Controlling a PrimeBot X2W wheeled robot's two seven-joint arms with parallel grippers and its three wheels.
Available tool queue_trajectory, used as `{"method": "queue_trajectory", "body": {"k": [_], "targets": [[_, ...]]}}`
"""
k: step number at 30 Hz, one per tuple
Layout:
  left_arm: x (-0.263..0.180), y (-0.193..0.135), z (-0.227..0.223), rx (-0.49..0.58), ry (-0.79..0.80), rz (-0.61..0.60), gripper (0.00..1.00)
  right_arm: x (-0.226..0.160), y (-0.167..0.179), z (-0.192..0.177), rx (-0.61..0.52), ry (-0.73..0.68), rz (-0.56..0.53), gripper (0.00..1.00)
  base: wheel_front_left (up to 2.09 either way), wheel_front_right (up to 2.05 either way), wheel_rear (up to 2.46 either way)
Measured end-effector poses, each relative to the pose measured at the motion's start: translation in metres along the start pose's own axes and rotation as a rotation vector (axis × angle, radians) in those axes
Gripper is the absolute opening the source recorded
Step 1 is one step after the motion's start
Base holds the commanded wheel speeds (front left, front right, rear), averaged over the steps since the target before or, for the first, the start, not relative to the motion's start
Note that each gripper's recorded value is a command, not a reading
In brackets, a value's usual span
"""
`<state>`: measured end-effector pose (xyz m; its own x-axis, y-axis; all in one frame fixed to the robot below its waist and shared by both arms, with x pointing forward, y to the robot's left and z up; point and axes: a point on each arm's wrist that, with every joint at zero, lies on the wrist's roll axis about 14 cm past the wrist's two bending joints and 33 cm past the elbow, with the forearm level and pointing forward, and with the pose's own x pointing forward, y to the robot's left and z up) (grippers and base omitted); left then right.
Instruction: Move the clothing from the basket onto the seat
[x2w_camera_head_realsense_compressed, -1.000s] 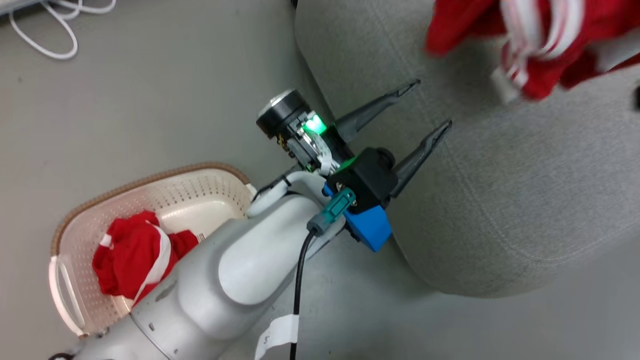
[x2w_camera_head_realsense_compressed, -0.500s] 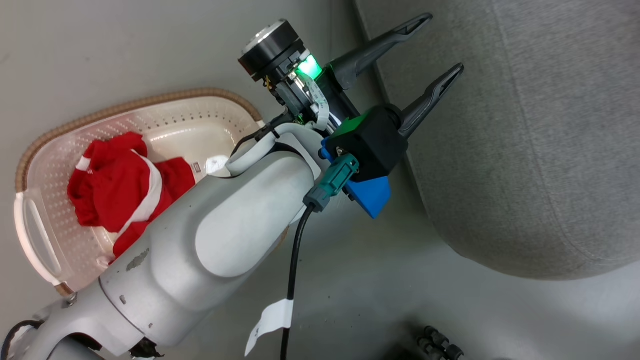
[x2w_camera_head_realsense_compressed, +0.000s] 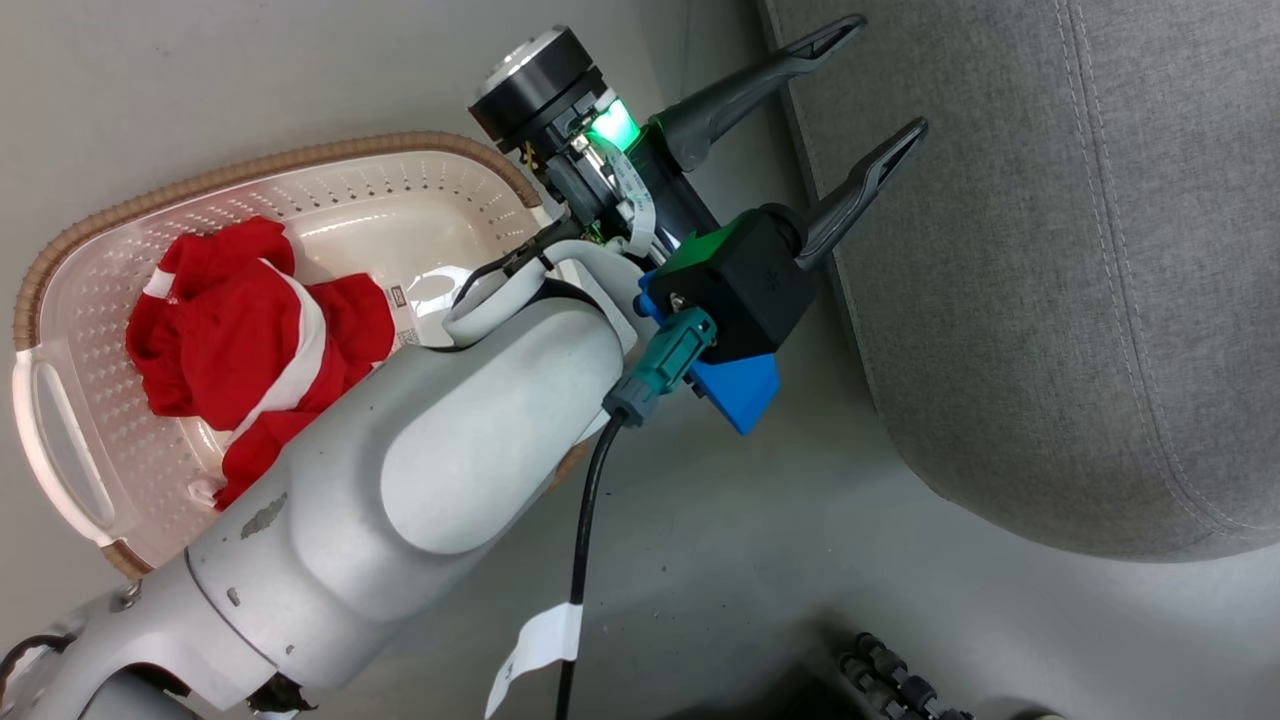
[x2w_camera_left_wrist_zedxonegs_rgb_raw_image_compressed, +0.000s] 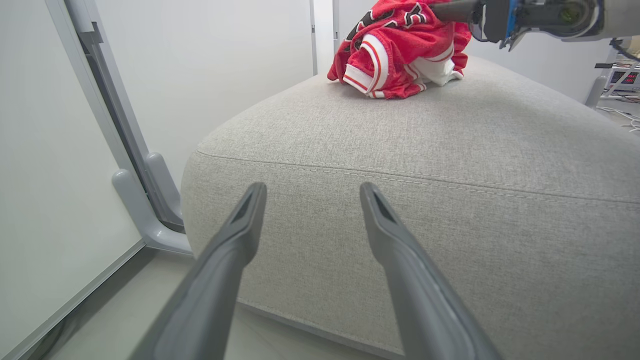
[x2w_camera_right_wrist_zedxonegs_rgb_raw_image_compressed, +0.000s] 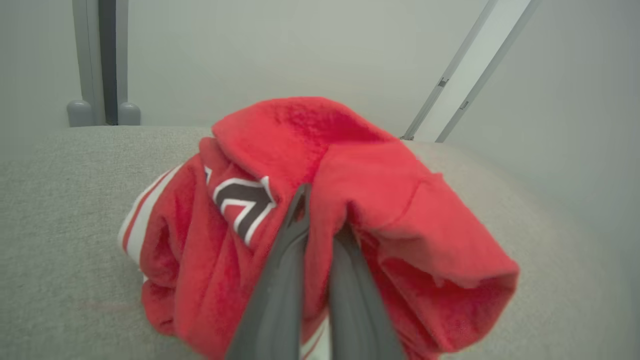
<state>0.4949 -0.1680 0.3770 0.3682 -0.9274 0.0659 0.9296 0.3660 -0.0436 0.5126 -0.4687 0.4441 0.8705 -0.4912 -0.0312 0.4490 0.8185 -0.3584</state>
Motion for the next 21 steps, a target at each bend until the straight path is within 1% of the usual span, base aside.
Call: {"method": "queue_trajectory", "body": {"k": [4,6,7,9,15,16,21], "targets": [[0.000,0.001,0.002,0.004,-0.001,0.002,1.00,-0.011,0.008,-0.021,0.028,0.062,0.008,0.00,0.00,0.00,0.00],[0.000,0.001,0.005,0.007,-0.006,0.005,1.00,-0.016,0.006,-0.024,0.047,0.069,-0.002,0.00,0.00,0.00,0.00],[0.000,0.001,0.008,0.009,-0.010,0.006,1.00,-0.018,0.003,-0.023,0.057,0.066,-0.011,1.00,0.00,0.00,0.00],[0.001,0.001,0.014,0.016,-0.022,0.012,1.00,-0.024,-0.003,-0.019,0.076,0.052,-0.025,1.00,0.00,0.00,0.00],[-0.002,-0.001,0.036,0.021,-0.045,0.044,1.00,-0.059,-0.018,-0.013,0.071,0.046,-0.032,1.00,0.00,0.00,0.00],[-0.004,-0.001,0.044,0.022,-0.047,0.062,1.00,-0.069,-0.022,-0.008,0.066,0.036,-0.028,1.00,0.00,0.00,0.00],[-0.014,0.003,0.068,0.028,-0.052,0.132,1.00,-0.090,-0.029,0.020,0.047,-0.026,-0.009,1.00,0.00,0.00,0.00]]}}
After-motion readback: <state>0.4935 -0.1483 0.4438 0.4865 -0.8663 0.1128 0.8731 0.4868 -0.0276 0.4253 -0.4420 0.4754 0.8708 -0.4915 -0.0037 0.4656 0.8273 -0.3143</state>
